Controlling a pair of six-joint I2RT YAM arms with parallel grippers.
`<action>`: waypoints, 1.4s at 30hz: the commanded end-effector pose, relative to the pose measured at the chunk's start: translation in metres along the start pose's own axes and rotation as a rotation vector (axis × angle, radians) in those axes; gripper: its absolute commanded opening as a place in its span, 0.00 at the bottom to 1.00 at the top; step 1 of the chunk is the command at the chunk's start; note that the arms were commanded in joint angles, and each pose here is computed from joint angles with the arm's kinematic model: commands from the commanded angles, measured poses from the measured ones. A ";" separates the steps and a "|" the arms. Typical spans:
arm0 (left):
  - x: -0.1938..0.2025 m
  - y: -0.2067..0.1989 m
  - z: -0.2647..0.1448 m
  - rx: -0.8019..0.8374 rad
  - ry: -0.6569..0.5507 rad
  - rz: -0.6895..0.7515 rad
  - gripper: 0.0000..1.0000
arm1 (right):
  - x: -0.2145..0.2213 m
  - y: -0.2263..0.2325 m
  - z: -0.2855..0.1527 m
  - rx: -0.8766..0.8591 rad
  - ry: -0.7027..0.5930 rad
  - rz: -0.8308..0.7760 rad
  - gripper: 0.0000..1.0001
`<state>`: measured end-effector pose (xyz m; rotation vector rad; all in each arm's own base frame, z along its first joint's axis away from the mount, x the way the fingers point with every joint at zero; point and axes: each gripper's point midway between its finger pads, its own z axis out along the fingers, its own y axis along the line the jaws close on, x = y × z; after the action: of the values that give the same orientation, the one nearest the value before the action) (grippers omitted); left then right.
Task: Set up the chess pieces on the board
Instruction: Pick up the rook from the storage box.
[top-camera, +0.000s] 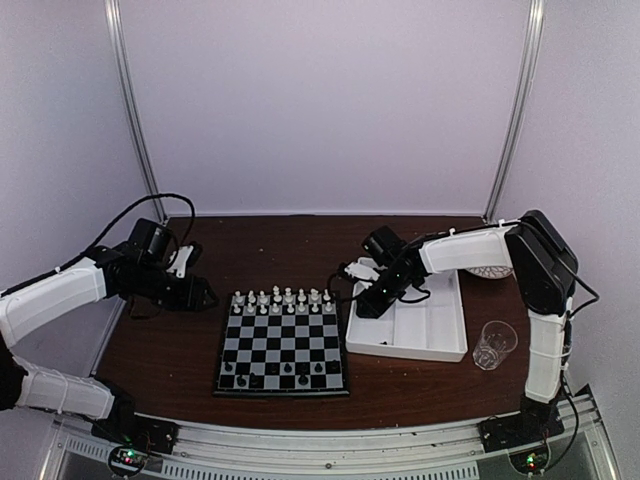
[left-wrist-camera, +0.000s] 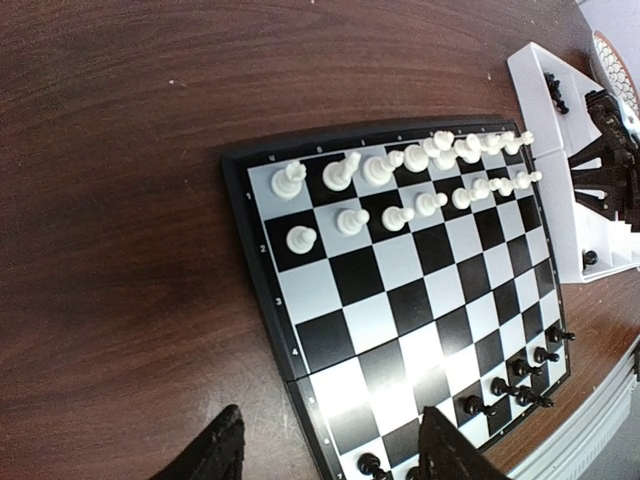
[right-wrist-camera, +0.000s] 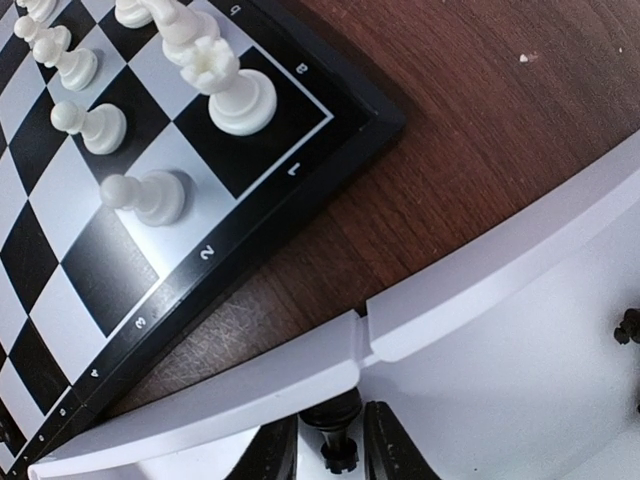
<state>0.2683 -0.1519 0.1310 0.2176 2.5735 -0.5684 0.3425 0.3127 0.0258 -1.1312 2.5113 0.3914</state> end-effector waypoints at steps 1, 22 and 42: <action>-0.012 -0.010 -0.006 0.056 -0.060 0.018 0.59 | 0.049 -0.013 0.013 0.058 0.168 0.011 0.26; -0.015 -0.017 -0.014 0.089 -0.088 0.020 0.59 | 0.065 -0.009 -0.001 0.047 0.211 -0.015 0.27; -0.025 -0.111 0.012 0.294 -0.069 0.090 0.58 | 0.022 0.025 -0.074 -0.073 0.008 -0.141 0.03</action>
<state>0.2600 -0.2093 0.1495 0.3253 2.4893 -0.8010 0.3096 0.2782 0.0410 -1.2765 2.5267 0.3183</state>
